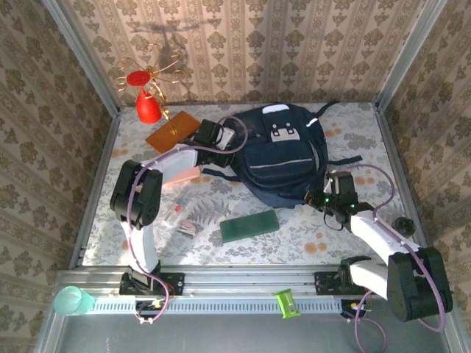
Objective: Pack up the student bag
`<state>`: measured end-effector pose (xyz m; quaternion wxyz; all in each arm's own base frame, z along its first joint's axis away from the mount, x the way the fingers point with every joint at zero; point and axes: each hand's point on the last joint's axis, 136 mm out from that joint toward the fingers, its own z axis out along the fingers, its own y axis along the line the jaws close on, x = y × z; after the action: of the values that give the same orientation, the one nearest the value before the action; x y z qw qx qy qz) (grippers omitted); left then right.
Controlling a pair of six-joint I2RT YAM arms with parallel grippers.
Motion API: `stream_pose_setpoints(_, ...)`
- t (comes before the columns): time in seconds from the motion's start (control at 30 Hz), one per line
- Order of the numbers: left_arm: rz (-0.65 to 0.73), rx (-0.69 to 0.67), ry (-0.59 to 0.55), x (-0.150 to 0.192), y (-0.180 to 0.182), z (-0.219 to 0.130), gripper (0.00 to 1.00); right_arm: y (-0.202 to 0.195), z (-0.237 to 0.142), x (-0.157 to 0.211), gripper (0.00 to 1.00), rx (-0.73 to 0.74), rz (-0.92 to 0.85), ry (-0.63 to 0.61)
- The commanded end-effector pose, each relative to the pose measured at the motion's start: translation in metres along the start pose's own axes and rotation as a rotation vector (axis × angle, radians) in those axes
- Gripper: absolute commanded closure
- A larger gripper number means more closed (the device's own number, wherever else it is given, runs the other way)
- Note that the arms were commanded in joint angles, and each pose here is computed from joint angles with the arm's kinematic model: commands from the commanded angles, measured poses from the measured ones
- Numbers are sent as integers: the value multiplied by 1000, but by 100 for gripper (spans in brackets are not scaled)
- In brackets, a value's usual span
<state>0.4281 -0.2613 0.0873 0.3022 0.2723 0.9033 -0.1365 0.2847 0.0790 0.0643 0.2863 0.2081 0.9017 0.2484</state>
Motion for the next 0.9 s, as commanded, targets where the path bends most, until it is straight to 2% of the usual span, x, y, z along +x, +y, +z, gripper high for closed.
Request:
stream_pose_setpoints(0.0, -22, -42, -79, -20, 13, -17, 67, 4, 3, 11, 100, -29, 31, 7)
stream_pose_setpoints(0.2, -75, -53, -146, -14, 12, -51, 60, 20, 7, 20, 95, -54, 33, -5)
stream_pose_setpoints(0.37, -143, -60, -152, 10, 13, -71, 57, 32, 7, 21, 88, -70, 8, -13)
stream_pose_setpoints(0.5, -198, -38, -167, 26, 9, -83, 56, 42, 12, 30, 80, -84, -56, 39)
stream_pose_setpoints(0.6, -248, 6, -195, 31, 0, -91, 55, 44, 14, 40, 70, -58, -126, 118)
stream_pose_setpoints(0.67, -282, 56, -206, 37, -8, -94, 54, 32, 7, 38, 63, 40, -189, 132)
stream_pose_setpoints(0.77, -291, 111, -194, 54, -25, -97, 51, 9, -19, 14, 47, 215, -282, 29)
stream_pose_setpoints(0.83, -275, 94, -167, 72, -31, -100, 46, 12, -34, 2, 31, 227, -321, -33)
stream_pose_setpoints(0.87, -267, 78, -158, 78, -32, -102, 44, 16, -37, 0, 27, 214, -331, -42)
